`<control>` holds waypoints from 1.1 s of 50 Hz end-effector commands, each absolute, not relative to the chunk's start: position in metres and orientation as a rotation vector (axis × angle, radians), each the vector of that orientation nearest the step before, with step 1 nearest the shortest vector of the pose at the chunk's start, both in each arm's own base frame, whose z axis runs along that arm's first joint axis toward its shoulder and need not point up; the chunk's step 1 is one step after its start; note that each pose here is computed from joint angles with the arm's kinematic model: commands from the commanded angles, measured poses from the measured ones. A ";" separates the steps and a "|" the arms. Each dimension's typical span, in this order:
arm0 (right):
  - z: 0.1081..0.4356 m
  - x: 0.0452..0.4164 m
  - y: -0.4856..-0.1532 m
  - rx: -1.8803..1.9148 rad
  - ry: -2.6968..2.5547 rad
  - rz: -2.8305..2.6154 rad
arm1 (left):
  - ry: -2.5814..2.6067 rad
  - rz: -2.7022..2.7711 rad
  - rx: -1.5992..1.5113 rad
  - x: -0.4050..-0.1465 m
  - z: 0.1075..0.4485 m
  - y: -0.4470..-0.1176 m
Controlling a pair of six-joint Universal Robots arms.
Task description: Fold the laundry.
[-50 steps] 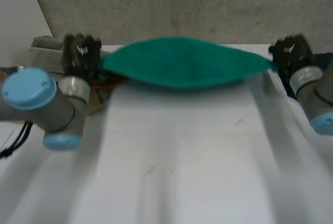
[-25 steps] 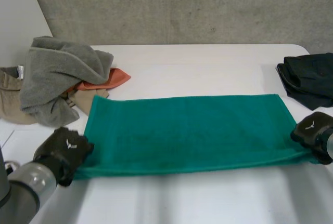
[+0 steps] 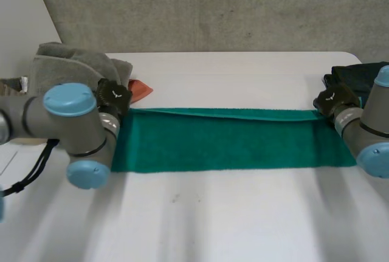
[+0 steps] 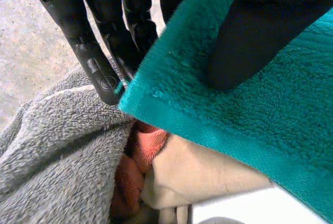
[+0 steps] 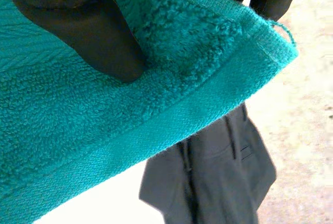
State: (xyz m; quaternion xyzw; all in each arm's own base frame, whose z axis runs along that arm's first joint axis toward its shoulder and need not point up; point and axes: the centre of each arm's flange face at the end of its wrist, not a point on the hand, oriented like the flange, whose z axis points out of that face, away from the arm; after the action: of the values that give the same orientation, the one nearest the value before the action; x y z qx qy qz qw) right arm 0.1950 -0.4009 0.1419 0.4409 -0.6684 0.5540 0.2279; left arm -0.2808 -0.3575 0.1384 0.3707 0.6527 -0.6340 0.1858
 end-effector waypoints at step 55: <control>0.123 0.108 -0.381 0.941 -2.282 1.592 | 1.974 -1.956 0.942 -0.265 0.192 -0.272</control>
State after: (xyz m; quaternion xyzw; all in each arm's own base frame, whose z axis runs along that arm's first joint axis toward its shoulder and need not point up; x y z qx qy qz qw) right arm 0.1207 -0.3704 0.1228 0.3322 -0.7713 0.5364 0.0840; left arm -0.2643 -0.2738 0.1890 0.3201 0.6716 -0.6601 0.1041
